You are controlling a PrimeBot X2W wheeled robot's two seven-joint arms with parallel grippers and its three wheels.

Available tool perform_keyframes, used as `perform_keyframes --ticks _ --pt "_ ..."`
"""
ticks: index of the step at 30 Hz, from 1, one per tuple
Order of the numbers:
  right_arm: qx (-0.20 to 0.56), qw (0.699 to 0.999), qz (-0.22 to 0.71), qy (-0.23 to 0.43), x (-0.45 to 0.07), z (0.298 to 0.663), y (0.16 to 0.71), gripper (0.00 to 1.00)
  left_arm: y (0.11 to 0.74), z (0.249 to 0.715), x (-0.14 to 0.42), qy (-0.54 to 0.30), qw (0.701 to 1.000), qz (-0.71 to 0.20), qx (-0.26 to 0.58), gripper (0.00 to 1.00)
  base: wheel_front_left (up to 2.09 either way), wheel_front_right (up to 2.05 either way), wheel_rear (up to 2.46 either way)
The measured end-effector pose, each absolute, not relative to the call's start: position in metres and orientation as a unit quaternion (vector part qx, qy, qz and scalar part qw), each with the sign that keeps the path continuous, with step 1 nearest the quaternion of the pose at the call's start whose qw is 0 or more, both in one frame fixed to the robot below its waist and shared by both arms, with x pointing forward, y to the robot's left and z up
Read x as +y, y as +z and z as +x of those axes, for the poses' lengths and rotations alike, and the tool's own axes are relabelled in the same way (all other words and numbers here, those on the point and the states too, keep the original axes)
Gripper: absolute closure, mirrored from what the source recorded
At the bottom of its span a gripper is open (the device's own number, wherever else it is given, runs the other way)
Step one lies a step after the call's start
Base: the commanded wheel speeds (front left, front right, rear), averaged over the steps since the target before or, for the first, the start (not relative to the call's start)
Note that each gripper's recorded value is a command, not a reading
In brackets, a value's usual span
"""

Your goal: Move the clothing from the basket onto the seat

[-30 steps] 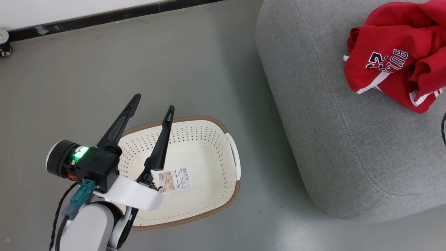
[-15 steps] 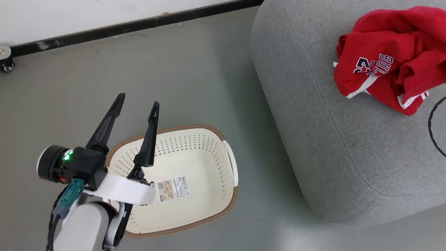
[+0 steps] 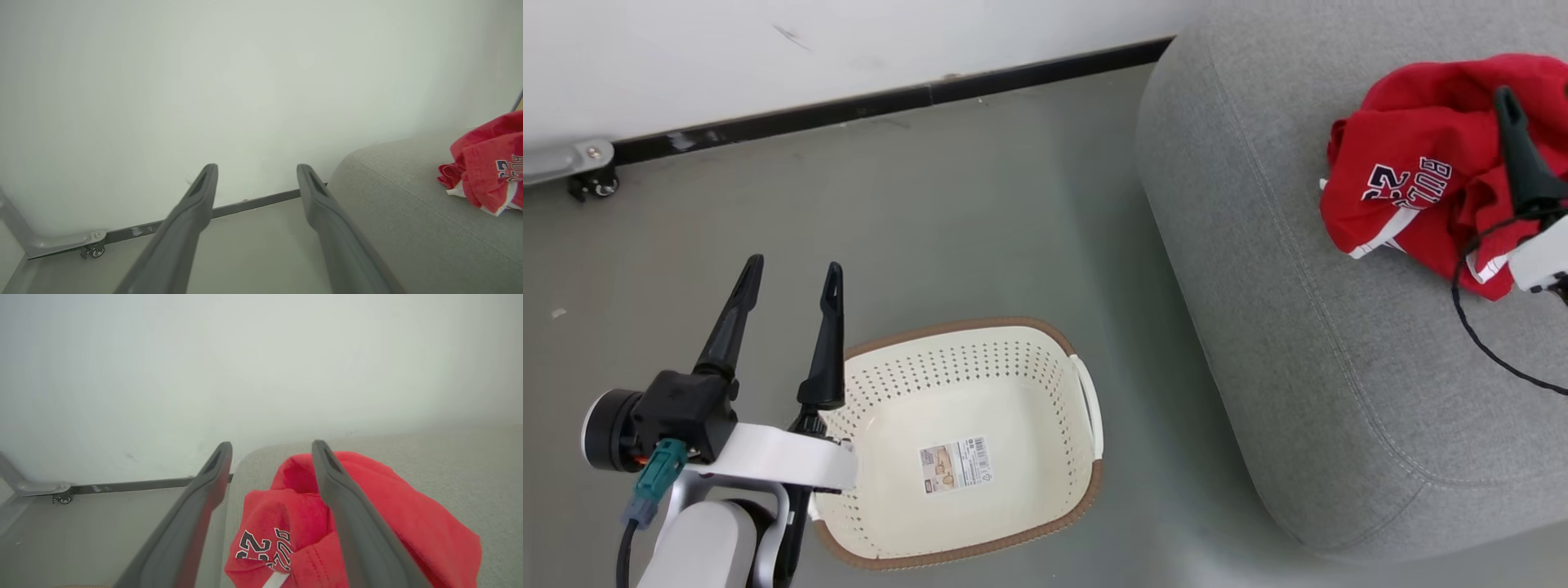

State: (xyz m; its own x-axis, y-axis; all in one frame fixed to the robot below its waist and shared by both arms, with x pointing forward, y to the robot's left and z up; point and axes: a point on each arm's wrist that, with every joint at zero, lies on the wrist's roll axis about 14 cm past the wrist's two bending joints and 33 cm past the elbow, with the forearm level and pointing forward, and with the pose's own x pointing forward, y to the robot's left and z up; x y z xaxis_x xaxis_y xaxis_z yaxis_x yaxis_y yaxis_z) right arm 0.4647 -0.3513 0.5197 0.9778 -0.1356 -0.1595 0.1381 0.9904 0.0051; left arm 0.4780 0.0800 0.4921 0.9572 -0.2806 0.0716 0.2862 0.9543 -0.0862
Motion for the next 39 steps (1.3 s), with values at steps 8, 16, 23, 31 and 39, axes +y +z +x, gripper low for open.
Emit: perform_keyframes --ticks 8,16,23,31,39 --pt "0.027 0.999 0.026 -0.034 -0.319 0.471 0.539 0.00 0.493 0.466 0.112 -0.087 0.995 -0.044 -0.023 0.00 0.00 0.00 0.00" --pt "-0.019 0.998 0.049 -0.019 -0.295 0.467 0.548 0.00 0.494 0.450 0.140 -0.037 0.998 -0.038 -0.018 0.00 0.00 0.00 0.00" --pt "-0.026 0.997 0.073 0.007 -0.259 0.454 0.538 0.00 0.492 0.430 0.154 -0.014 0.999 -0.039 -0.008 0.00 0.00 0.00 0.00" --pt "-0.010 0.996 0.073 0.040 -0.222 0.432 0.520 0.00 0.491 0.407 0.163 0.001 0.999 -0.042 -0.003 0.00 0.00 0.00 0.00" --pt "-0.001 0.995 0.084 0.063 -0.193 0.409 0.508 0.00 0.490 0.388 0.168 0.012 0.999 -0.045 0.000 0.00 0.00 0.00 0.00"
